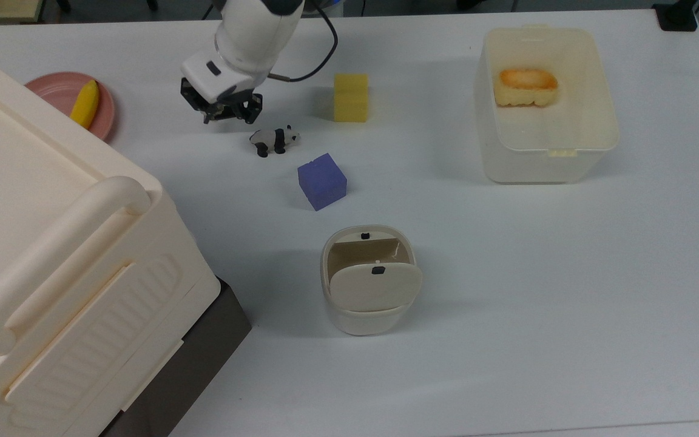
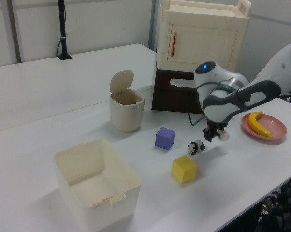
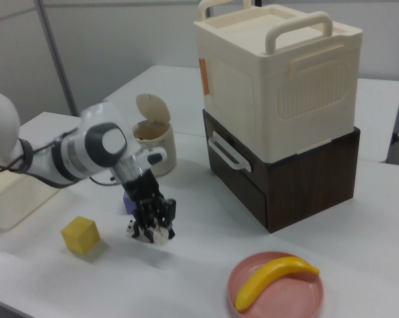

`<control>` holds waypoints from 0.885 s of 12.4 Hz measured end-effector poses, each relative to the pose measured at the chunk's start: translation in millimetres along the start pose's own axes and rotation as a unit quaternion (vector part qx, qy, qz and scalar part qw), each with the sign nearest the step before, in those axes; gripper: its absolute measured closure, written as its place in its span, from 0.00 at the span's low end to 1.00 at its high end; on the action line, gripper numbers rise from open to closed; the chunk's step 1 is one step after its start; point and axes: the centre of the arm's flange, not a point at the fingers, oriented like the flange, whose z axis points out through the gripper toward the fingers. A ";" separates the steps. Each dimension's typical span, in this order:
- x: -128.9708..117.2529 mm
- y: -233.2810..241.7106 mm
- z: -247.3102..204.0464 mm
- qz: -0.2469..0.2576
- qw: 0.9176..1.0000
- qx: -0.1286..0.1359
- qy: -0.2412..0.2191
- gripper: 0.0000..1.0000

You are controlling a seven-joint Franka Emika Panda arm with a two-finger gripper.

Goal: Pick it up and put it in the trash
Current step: 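Lift the white figurine and carry it toward the trash bin, then position the held figurine above the trash bin's lid opening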

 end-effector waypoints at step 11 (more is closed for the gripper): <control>67.1 56.1 -213.3 0.091 0.969 0.151 0.173 0.90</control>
